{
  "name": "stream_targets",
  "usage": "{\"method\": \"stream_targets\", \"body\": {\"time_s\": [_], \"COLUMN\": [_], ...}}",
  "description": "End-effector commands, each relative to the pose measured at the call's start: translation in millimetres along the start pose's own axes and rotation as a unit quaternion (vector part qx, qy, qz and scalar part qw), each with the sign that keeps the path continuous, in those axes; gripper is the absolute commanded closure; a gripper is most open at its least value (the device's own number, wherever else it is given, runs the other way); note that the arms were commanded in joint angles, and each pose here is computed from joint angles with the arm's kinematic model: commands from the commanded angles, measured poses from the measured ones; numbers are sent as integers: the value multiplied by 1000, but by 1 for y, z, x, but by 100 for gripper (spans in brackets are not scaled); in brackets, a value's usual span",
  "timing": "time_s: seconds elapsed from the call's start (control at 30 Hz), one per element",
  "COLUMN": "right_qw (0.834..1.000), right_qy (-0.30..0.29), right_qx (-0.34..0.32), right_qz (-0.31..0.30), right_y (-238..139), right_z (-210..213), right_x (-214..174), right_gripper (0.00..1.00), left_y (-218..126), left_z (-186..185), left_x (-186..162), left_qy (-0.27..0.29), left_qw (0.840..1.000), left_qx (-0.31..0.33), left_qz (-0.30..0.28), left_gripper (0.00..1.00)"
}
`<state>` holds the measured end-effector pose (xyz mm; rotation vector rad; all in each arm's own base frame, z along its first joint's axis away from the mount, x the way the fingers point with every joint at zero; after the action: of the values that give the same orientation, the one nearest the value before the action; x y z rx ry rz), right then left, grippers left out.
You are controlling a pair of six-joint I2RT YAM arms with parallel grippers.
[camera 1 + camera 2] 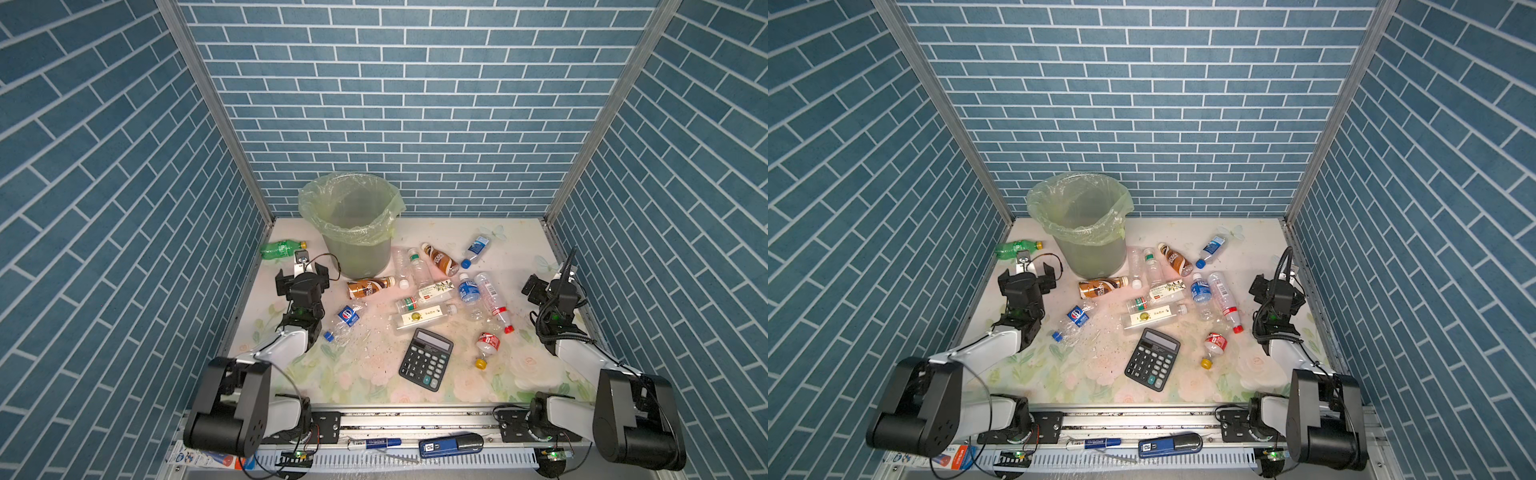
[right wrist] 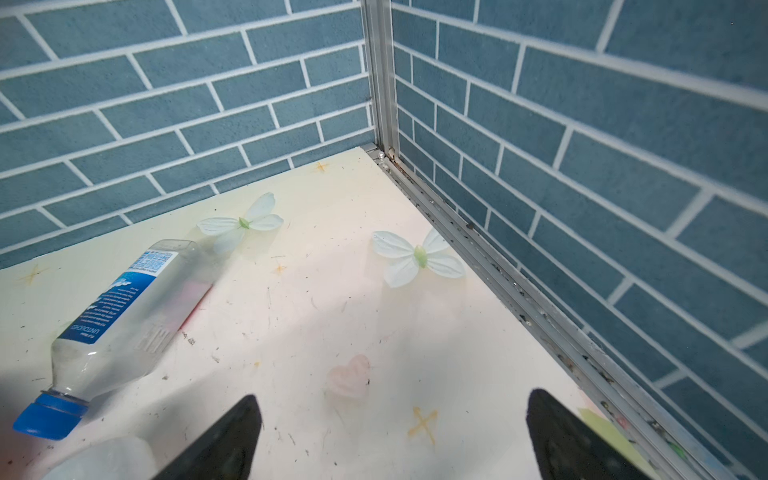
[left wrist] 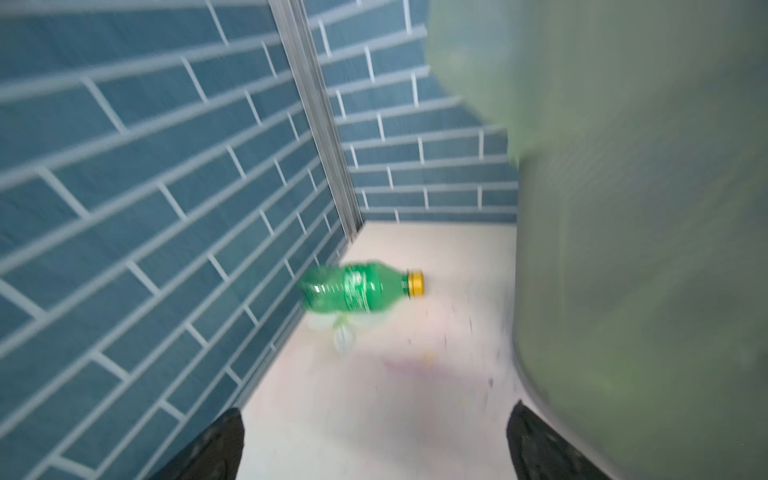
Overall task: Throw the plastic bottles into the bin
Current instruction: 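Grasp the green bottle with the left gripper while the right arm reaches forward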
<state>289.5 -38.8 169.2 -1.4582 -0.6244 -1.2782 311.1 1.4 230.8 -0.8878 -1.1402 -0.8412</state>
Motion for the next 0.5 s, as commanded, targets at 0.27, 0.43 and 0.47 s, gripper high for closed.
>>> {"method": "stream_targets", "body": {"time_s": [0.27,0.43,0.47], "right_qw": [995,991,989], "right_qy": [37,28,23], "right_qx": [90,131,142], "right_qz": [17,27,28], "right_y": [-6,-8,-9], "right_z": [20,32,37], "right_x": [14,11,11], "right_gripper": [1,1,1], "left_y": [7,21,23], "left_z": [45,65,68], "left_x": [44,48,47], "left_qy": [1,-81,-95], "left_qw": [981,969,965], "left_qx": [63,34,34], "left_qz": [182,230,242], "left_gripper": [1,1,1]}}
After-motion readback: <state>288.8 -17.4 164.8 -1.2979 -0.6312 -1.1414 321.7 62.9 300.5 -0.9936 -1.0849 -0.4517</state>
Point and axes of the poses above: each gripper's point midway between its finger pads, its own y axis out along the fingers, its own z axis along the line the jaws close on, x = y × z, the point moved 8 cm from there along -y, back along the fingers, and after that the axes turned 1 degree about y, right-handed, at the moved point
